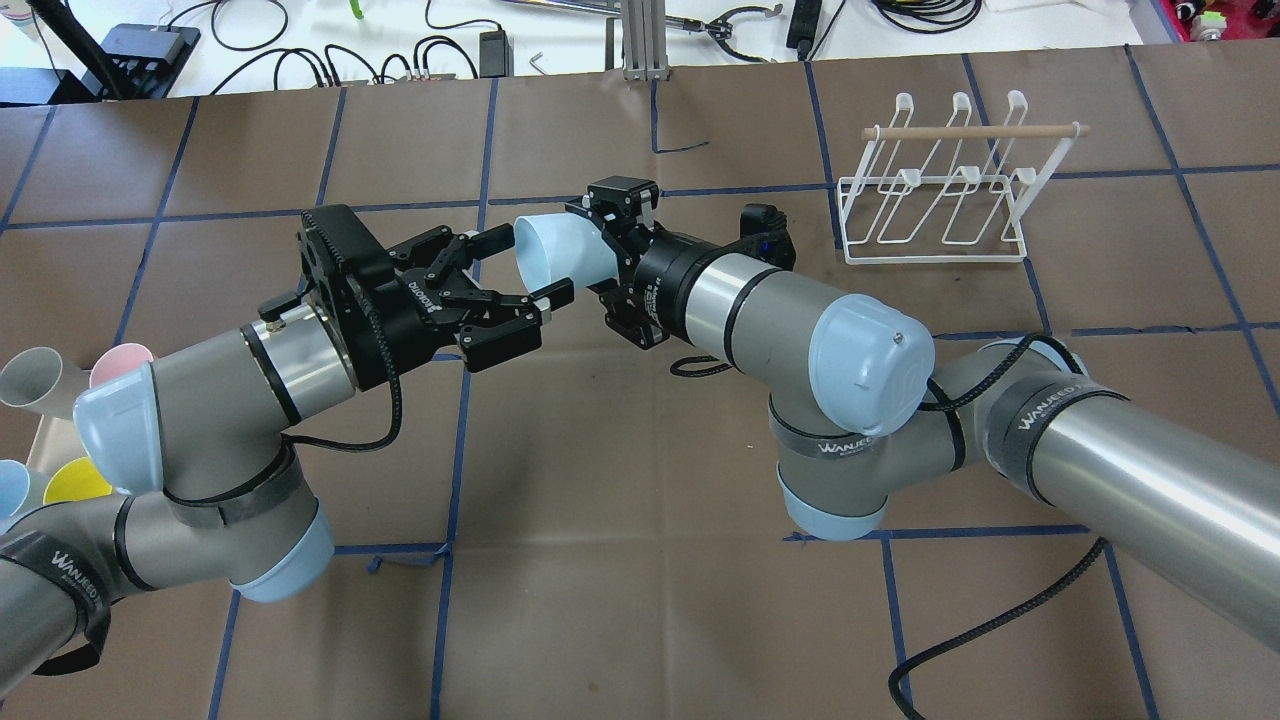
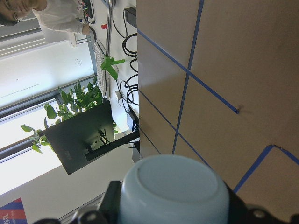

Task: Transfer IKEA cup to right arm and place on rack

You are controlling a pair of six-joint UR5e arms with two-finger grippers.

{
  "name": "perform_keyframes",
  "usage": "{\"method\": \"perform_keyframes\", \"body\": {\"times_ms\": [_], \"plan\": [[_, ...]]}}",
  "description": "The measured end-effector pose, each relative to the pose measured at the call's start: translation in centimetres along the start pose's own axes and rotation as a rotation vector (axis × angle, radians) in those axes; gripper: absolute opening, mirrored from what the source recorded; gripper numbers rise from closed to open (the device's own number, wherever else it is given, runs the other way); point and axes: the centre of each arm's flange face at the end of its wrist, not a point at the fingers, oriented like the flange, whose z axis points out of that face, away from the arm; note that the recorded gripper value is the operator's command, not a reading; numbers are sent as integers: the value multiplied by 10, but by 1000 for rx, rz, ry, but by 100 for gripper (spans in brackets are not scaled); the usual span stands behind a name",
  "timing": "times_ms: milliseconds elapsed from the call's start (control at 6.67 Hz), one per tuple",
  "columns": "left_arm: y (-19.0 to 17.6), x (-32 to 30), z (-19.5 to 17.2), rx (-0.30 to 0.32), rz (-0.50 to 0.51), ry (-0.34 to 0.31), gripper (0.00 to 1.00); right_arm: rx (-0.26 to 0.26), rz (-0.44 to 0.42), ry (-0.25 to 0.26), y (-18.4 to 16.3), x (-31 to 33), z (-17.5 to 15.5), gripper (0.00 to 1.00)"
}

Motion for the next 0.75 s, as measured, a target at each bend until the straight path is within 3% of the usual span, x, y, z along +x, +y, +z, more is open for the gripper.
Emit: {"method": "perform_keyframes", "body": {"times_ms": [450,600,750], "plan": [[-8,-50,-37,27,-32,-165,100,44,-14,-12,-27,-4,0,23],[-15,-68,-41,-1,-58,-276,100,91,-76,-30,-53,-14,-6,21],[-29,-88,-42,-32,-114,-388,100,143,-177,-46,-80,-28,-14,12]]}}
